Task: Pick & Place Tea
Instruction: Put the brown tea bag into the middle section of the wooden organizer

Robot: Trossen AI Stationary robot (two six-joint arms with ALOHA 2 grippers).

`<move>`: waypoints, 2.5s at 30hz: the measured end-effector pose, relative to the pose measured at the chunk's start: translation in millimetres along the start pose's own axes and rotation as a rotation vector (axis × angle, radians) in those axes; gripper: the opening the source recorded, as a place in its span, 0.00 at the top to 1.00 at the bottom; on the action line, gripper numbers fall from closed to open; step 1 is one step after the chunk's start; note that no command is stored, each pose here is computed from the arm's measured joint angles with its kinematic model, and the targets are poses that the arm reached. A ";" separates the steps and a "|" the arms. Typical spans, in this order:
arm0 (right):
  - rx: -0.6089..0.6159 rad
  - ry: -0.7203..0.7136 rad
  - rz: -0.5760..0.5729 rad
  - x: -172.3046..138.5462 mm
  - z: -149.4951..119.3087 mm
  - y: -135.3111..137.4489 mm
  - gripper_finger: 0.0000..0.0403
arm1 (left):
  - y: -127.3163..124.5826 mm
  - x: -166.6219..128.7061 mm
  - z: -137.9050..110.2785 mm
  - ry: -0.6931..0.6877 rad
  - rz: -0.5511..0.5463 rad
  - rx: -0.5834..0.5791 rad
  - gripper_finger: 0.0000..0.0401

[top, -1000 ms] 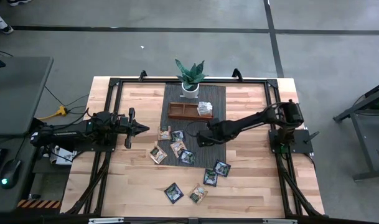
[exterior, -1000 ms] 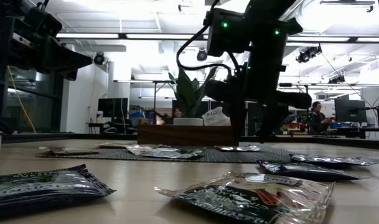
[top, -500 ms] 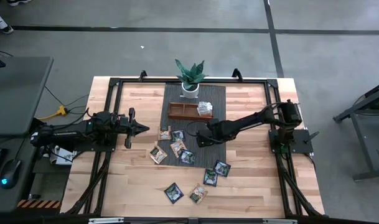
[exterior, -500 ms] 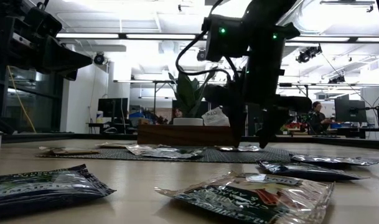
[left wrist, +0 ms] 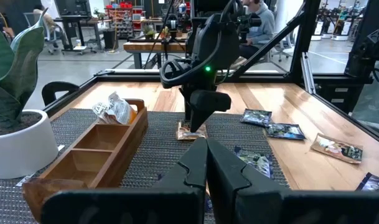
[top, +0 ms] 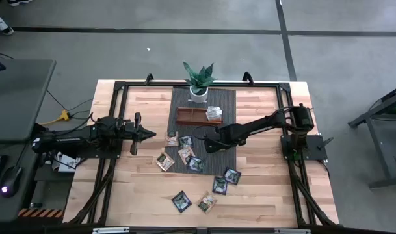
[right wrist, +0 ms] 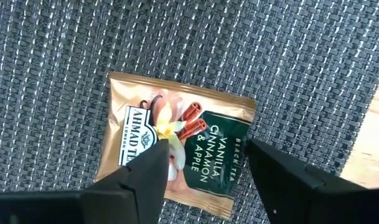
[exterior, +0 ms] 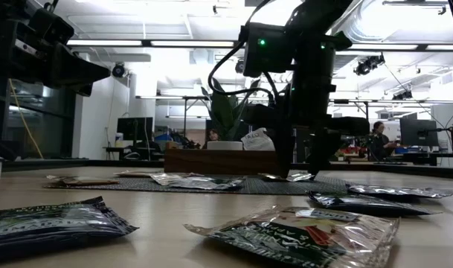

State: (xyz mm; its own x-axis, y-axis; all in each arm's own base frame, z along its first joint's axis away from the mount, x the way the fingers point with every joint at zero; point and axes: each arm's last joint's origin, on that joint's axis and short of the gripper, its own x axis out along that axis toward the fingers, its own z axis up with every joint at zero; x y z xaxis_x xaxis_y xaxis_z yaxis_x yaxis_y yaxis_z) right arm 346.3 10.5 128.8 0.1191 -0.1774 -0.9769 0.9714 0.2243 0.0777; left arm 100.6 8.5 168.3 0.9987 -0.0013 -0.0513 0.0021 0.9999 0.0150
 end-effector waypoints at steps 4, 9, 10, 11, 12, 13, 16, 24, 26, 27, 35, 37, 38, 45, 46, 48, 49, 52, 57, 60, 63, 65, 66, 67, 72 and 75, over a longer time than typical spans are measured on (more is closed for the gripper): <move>-0.002 0.000 -0.002 0.7 -0.1 -0.1 0.55 | 0.0 0.0 0.0 0.000 0.000 0.000 1.00; -0.004 -0.008 -0.001 1.3 -0.1 0.1 0.66 | 0.0 0.0 0.0 0.000 0.000 0.000 1.00; -0.005 -0.009 -0.001 1.4 -0.1 0.1 0.68 | 0.0 0.0 -0.1 0.000 0.000 0.000 1.00; -0.005 -0.009 -0.002 1.5 -0.1 0.0 0.70 | 0.0 0.0 0.0 0.000 0.000 0.000 1.00; -0.007 -0.010 -0.003 1.5 -0.1 -0.1 0.72 | 0.0 0.0 -0.1 0.000 0.000 0.000 1.00; -0.008 -0.011 -0.003 1.5 -0.1 -0.1 0.73 | 0.0 0.0 0.0 0.000 0.000 0.000 1.00; -0.009 -0.025 -0.010 1.8 0.1 -0.7 0.79 | 0.0 0.0 0.0 0.000 0.000 0.000 1.00; -0.029 -0.051 -0.001 -0.9 0.9 -0.3 0.92 | 0.0 0.0 0.0 0.000 0.000 0.000 1.00; -0.040 -0.073 0.007 -3.4 1.4 -0.1 0.95 | 0.0 0.0 -0.1 0.000 0.000 0.000 1.00; -0.045 -0.085 0.013 -5.3 0.8 0.1 0.97 | 0.0 0.0 0.0 0.000 0.000 0.000 1.00; -0.083 -0.160 0.069 -25.4 -4.2 1.7 0.99 | 0.0 0.0 0.0 0.000 0.000 0.000 1.00; -0.099 -0.165 0.081 -27.8 -5.4 2.4 1.00 | 0.0 0.0 0.0 0.000 0.000 0.000 1.00; -0.101 -0.168 0.090 -29.6 -6.1 2.9 0.99 | 0.0 0.0 -0.1 0.000 0.000 0.000 1.00; -0.206 -0.269 0.138 -43.7 -6.1 7.9 1.00 | 0.0 0.0 -0.1 0.000 0.000 0.000 1.00; -0.239 -0.290 0.136 -47.3 -5.5 10.3 1.00 | 0.0 0.0 -0.1 0.000 0.000 0.000 1.00; -0.320 -0.327 0.129 -56.2 -3.5 15.6 1.00 | 0.0 0.0 0.0 0.000 0.000 0.000 1.00; -0.364 -0.353 0.125 -61.9 -1.5 19.2 1.00 | 0.0 0.0 0.0 0.000 0.000 0.000 1.00; -0.501 -0.431 0.075 -78.3 4.8 29.9 1.00 | 0.0 0.0 0.0 0.000 0.000 0.000 1.00; -0.739 -0.565 -0.098 -101.6 15.4 48.2 1.00 | 0.0 0.0 0.0 0.000 0.000 0.000 1.00; -0.919 -0.643 -0.234 -106.9 20.9 61.3 1.00 | 0.0 0.0 0.0 0.000 0.000 0.000 1.00; -1.077 -0.702 -0.363 -104.4 25.6 76.5 1.00 | 0.0 0.0 -0.1 0.000 0.000 0.000 1.00; -1.156 -0.725 -0.450 -100.1 29.6 84.1 1.00 | 0.0 0.0 0.0 0.000 0.000 0.000 1.00; -1.185 -0.736 -0.497 -97.0 31.4 87.2 1.00 | 0.0 0.0 0.0 0.000 0.000 0.000 1.00; -1.206 -0.748 -0.544 -93.7 33.7 89.9 1.00 | 0.0 0.0 0.0 0.000 0.000 0.000 1.00; -1.293 -0.782 -0.747 -69.2 43.4 101.3 1.00 | 0.0 0.0 0.0 0.000 0.000 0.000 1.00; -1.350 -0.779 -0.835 -51.5 47.2 107.7 1.00 | 0.0 0.0 0.0 0.000 0.000 0.000 1.00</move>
State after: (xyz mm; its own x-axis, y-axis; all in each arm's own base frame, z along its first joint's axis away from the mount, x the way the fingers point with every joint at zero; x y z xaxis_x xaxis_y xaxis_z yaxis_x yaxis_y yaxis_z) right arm 454.5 -1.4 196.8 0.1776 -0.9298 -0.3223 0.0354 0.3333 -0.9421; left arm 100.6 8.4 168.3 0.9987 -0.0016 -0.0514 0.0024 0.9999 0.0150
